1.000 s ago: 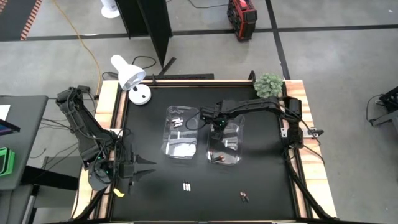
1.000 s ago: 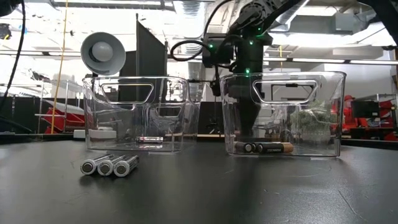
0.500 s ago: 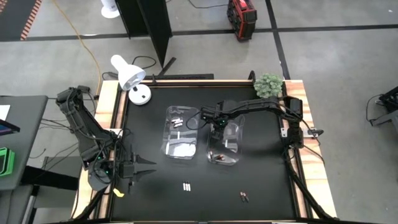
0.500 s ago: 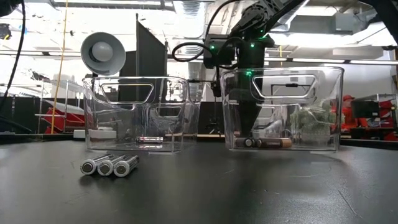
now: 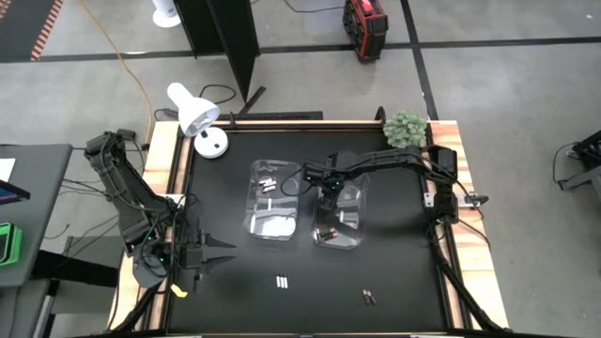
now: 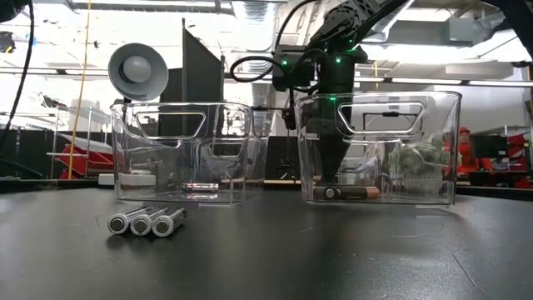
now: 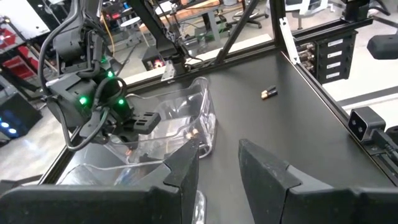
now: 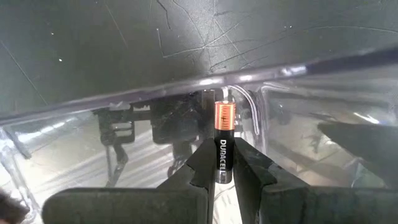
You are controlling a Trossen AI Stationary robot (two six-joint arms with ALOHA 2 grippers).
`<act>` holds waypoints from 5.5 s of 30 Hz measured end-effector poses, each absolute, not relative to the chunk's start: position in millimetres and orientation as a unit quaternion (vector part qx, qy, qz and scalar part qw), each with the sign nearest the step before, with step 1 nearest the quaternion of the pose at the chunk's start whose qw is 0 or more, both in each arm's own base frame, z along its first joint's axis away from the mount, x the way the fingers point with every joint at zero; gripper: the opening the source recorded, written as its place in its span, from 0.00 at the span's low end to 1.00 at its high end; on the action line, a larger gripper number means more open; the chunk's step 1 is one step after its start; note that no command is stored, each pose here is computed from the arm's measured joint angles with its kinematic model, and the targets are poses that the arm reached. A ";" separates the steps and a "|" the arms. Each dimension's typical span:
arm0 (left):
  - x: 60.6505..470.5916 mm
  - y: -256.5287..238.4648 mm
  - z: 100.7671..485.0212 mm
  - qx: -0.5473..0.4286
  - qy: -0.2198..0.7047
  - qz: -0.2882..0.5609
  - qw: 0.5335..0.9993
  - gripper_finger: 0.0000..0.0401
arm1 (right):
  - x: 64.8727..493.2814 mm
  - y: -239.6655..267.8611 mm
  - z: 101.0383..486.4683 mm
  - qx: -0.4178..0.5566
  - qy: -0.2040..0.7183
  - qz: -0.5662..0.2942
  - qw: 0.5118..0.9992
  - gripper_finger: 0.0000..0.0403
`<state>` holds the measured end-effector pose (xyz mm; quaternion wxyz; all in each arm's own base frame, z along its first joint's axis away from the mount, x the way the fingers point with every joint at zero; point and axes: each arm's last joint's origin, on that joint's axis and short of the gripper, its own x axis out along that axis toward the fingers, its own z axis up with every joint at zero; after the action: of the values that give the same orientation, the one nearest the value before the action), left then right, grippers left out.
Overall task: Sort batteries
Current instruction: Put the black battery into the right transparent bin
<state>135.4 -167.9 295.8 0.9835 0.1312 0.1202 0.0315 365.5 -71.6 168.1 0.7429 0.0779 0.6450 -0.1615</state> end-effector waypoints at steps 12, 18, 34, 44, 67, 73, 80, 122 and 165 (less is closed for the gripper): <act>135.4 -167.9 295.8 0.131 0.120 0.032 0.984 0.27 | 365.7 -71.4 168.0 0.082 0.644 -0.167 0.742 0.36; 135.4 -167.9 295.8 0.132 0.120 0.032 0.983 0.27 | 367.1 -66.9 169.2 0.064 0.648 -0.177 0.738 0.39; 135.4 -167.8 295.7 0.132 0.121 0.032 0.983 0.27 | 372.6 -40.7 200.9 0.012 0.671 -0.185 0.717 0.39; 135.3 -167.7 295.4 0.133 0.122 0.032 0.983 0.27 | 361.6 8.7 251.5 -0.003 0.600 -0.214 0.771 0.39; 135.4 -167.8 295.6 0.122 0.121 0.032 0.985 0.27 | 245.4 262.8 230.5 0.158 0.580 -0.232 0.765 0.37; 135.4 -167.9 295.8 0.120 0.120 0.032 0.985 0.27 | 239.3 288.1 192.8 0.168 0.598 -0.262 0.739 0.38; 135.3 -167.8 295.5 0.122 0.121 0.033 0.985 0.27 | 243.9 291.1 172.0 0.171 0.616 -0.280 0.717 0.39; 135.3 -167.5 295.1 0.124 0.122 0.033 0.984 0.27 | 255.1 270.9 141.1 0.214 0.637 -0.233 0.703 0.28; 135.2 -167.5 295.1 0.124 0.122 0.033 0.984 0.27 | 256.4 270.8 159.9 0.185 0.648 -0.243 0.698 0.04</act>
<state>135.2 -167.5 295.1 0.9841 0.1244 0.1225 0.0328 256.4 270.8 159.9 0.6980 0.1849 0.6476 -0.2433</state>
